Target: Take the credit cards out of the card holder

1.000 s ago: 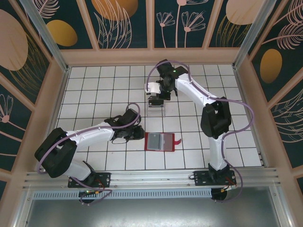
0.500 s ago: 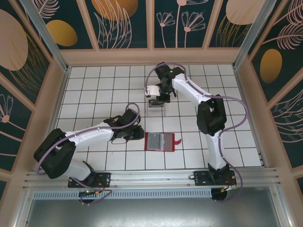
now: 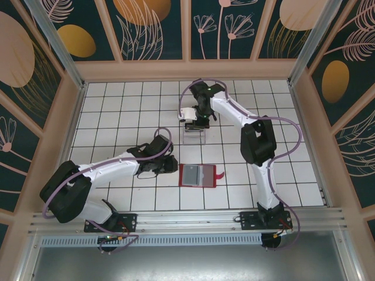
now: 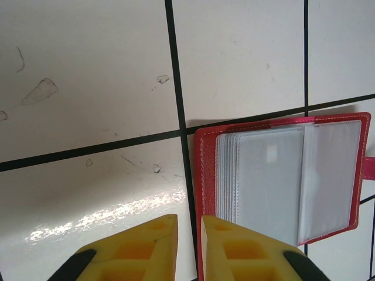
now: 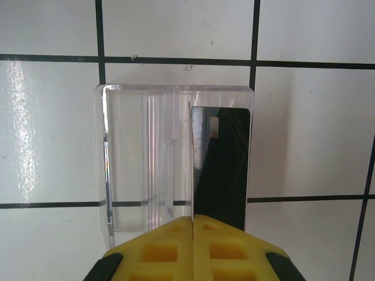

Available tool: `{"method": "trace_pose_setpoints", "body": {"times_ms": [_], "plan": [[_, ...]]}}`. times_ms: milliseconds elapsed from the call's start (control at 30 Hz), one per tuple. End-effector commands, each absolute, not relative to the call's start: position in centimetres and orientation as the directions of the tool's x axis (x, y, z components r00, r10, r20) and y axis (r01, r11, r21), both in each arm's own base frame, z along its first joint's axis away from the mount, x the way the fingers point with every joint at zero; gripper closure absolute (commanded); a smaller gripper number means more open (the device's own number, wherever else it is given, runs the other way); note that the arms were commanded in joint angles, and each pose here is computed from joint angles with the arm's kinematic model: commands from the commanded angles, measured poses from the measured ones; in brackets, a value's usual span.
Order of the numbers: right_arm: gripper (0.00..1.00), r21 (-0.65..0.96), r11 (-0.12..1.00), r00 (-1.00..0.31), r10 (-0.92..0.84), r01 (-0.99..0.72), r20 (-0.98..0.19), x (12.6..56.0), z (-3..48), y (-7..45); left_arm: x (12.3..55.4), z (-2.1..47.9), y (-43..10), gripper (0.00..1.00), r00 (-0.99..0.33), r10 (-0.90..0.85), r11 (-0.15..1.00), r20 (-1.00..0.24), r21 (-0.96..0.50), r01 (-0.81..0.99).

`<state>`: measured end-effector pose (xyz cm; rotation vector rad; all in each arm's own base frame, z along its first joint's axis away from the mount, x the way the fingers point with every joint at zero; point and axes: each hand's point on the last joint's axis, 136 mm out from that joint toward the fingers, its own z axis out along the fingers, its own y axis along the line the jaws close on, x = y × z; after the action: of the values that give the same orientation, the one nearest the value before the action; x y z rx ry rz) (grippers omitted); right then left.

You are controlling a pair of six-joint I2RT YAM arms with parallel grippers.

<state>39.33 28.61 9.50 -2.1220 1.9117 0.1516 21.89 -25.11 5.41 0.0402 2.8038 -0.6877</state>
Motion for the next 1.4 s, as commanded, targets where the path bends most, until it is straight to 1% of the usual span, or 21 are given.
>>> {"method": "trace_pose_setpoints", "body": {"times_ms": [0,167,267,400,533,600,667,767,867,933,1033,1133,1233,1367], "plan": [[1.0,-0.132,-0.077,0.107,-0.963,-0.988,-0.246,39.4,9.8,28.8,21.8,5.5,-24.4,0.8,-0.967,-0.053,0.897,-0.25,-0.437,0.064],[0.8,-0.193,-0.047,0.098,-0.96,-0.98,-0.261,40.3,11.5,29.2,21.7,5.4,-24.4,0.8,-0.967,-0.052,0.897,-0.249,-0.437,0.064],[0.73,-0.248,-0.034,0.102,-0.958,-0.968,-0.269,40.8,12.6,29.4,21.8,5.5,-24.4,0.8,-0.966,-0.054,0.898,-0.254,-0.436,0.064],[0.68,-0.29,-0.02,0.103,-0.956,-0.957,-0.276,41.0,13.4,29.3,21.8,5.4,-24.5,0.8,-0.966,-0.057,0.896,-0.251,-0.44,0.061],[0.66,-0.31,-0.005,0.095,-0.956,-0.951,-0.277,41.1,13.5,29.1,21.9,5.5,-24.6,0.8,-0.966,-0.057,0.895,-0.253,-0.442,0.063],[0.65,-0.316,0.031,0.069,-0.951,-0.948,-0.3,41.2,13.9,29.3,21.9,5.5,-24.5,0.8,-0.965,-0.056,0.896,-0.256,-0.439,0.064],[0.62,-0.299,0.093,0.02,-0.935,-0.95,-0.355,41.0,14.7,29.9,22.1,5.5,-24.5,0.8,-0.964,-0.06,0.898,-0.261,-0.436,0.062],[0.64,-0.21,0.229,-0.111,-0.882,-0.95,-0.457,40.3,15.7,30.6,22.6,5.7,-24.7,0.8,-0.959,-0.073,0.893,-0.273,-0.445,0.058],[0.66,-0.124,0.414,-0.296,-0.8,-0.902,-0.521,40.4,16.4,30.7,23.0,5.9,-25.2,0.8,-0.958,-0.092,0.878,-0.273,-0.476,0.052],[0.7,-0.045,0.539,-0.431,-0.719,-0.841,-0.546,40.2,16.6,30.7,23.3,5.9,-25.1,0.8,-0.957,-0.097,0.877,-0.274,-0.479,0.048],[0.77,0.065,0.678,-0.59,-0.584,-0.732,-0.557,39.2,16.6,30.7,23.9,5.9,-24.8,0.8,-0.953,-0.109,0.877,-0.282,-0.479,0.042],[0.82,0.168,0.777,-0.712,-0.436,-0.606,-0.55,37.7,16.3,30.3,25.0,6.1,-24.1,0.8,-0.95,-0.124,0.876,-0.286,-0.482,0.031],[0.85,0.259,0.818,-0.778,-0.317,-0.514,-0.542,35.5,16.3,30.0,26.3,6.6,-23.5,0.79,-0.944,-0.143,0.874,-0.298,-0.486,0.021],[0.85,0.337,0.835,-0.837,-0.237,-0.435,-0.493,32.1,16.0,30.0,27.8,7.1,-23.2,0.79,-0.937,-0.149,0.876,-0.315,-0.482,0.023]]}}
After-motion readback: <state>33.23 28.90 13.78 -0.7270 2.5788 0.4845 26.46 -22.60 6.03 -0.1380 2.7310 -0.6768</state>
